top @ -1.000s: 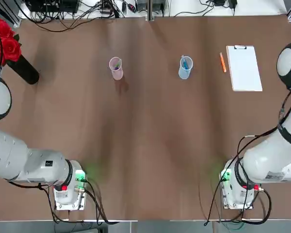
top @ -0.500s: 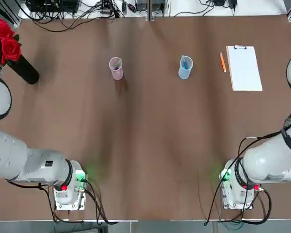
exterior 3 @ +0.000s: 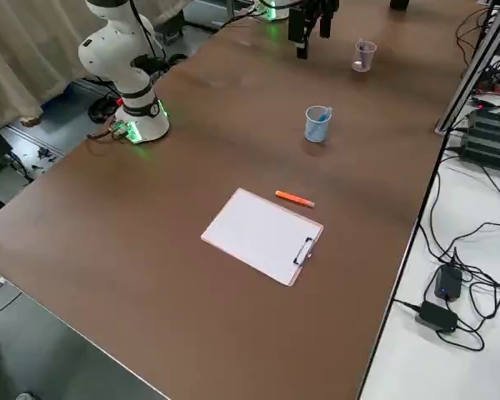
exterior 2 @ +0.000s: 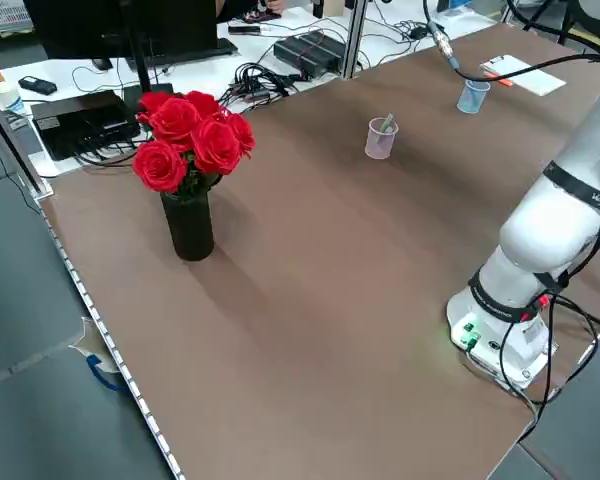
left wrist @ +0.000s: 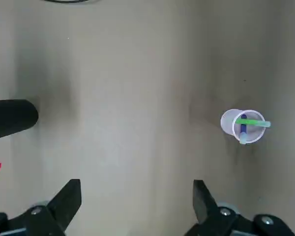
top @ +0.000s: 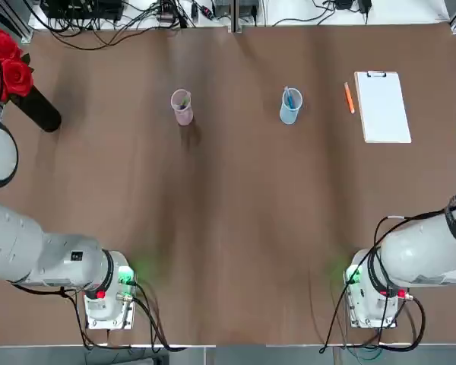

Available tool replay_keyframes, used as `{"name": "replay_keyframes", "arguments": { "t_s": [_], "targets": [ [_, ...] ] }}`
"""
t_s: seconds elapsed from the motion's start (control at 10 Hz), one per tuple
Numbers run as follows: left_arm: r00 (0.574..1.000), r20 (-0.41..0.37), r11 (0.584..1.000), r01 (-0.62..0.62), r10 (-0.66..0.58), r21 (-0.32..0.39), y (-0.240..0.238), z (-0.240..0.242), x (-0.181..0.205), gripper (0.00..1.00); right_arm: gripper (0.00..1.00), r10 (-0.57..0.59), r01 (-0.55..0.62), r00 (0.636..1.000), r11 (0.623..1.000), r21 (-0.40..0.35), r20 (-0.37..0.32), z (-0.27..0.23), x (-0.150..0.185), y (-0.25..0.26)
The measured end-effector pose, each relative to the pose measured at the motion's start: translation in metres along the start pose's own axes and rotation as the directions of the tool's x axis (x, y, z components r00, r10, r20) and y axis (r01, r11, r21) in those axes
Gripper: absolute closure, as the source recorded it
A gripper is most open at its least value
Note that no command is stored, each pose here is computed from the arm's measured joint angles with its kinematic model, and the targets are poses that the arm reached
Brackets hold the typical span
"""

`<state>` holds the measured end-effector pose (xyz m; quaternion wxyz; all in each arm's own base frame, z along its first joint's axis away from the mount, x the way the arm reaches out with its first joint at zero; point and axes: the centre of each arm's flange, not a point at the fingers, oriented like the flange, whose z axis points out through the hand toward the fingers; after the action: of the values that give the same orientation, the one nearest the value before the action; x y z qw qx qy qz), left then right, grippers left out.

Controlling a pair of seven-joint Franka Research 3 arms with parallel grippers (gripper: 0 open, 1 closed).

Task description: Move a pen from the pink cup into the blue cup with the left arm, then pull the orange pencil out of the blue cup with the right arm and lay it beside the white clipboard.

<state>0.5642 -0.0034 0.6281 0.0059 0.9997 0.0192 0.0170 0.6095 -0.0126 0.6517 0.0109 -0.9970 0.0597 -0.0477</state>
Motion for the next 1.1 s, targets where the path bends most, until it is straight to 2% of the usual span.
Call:
{"name": "replay_keyframes", "arguments": {
  "t_s": [0.4, 0.8, 1.1],
  "targets": [
    [1.0, 0.006, 1.0, -0.014, 0.014, 0.0, 0.006, 0.001, -0.001, 0.0, 0.0, -0.007, 0.007, 1.0, 1.0, -0.001, -0.003, 0.004, -0.004, -0.004],
    [1.0, 0.01, 1.0, -0.018, 0.018, 0.0, 0.008, 0.001, -0.001, 0.0, 0.0, -0.054, 0.054, 0.999, 0.998, -0.023, -0.007, 0.005, -0.007, -0.032],
    [0.999, 0.01, 0.999, -0.049, 0.049, -0.001, 0.009, 0.001, -0.001, 0.0, 0.0, -0.047, 0.047, 0.999, 0.999, -0.026, -0.013, 0.004, -0.006, -0.029]
  ]
}}
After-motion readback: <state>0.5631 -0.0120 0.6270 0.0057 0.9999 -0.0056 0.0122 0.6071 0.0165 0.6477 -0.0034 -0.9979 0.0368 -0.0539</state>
